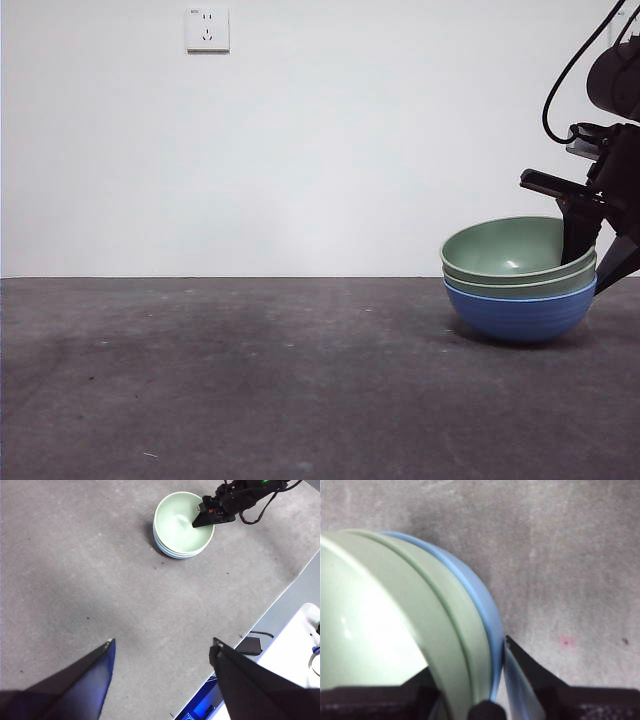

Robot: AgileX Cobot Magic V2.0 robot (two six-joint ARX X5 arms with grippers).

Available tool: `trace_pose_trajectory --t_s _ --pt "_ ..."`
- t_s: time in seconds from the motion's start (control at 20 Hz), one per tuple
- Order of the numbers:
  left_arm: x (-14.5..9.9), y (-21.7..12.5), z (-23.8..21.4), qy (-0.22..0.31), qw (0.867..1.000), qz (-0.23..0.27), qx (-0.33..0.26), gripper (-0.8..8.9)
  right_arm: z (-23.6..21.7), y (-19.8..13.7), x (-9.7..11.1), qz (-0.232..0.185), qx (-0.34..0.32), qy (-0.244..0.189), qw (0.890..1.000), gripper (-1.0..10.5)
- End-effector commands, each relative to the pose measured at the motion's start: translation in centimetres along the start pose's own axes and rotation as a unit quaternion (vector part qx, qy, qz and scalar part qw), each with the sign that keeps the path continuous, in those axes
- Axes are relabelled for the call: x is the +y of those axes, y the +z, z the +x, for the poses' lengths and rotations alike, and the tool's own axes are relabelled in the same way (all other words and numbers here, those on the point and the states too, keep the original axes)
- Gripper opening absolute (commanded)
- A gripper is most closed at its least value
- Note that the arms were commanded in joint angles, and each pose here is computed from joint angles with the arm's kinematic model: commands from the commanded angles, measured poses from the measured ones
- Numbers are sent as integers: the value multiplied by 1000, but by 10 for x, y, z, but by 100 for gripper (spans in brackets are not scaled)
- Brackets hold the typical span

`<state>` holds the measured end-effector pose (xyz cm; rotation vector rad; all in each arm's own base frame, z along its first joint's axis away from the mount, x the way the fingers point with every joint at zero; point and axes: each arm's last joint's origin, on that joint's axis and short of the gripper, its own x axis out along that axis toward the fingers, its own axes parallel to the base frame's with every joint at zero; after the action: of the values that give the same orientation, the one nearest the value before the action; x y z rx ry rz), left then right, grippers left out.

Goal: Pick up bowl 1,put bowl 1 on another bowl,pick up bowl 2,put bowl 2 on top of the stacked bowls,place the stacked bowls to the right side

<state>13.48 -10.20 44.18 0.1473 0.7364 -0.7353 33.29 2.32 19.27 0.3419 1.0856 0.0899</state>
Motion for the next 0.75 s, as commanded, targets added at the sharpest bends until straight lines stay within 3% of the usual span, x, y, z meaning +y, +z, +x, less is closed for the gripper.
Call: trace_pose_trajectory --t_s 0.05,0.2,0.35,0.75 --pt "0 0 0 1 1000 6 -4 322 13 -4 -4 -8 26 -8 1000 -12" --pt "0 0 0 1 1000 6 -4 322 19 -8 -6 -11 46 -14 999 14" --pt "0 0 0 1 1000 6 -3 322 19 -8 -6 -15 48 -15 999 157" --pt "0 -2 0 0 1000 4 7 322 18 -9 -6 -17 53 -15 998 168"
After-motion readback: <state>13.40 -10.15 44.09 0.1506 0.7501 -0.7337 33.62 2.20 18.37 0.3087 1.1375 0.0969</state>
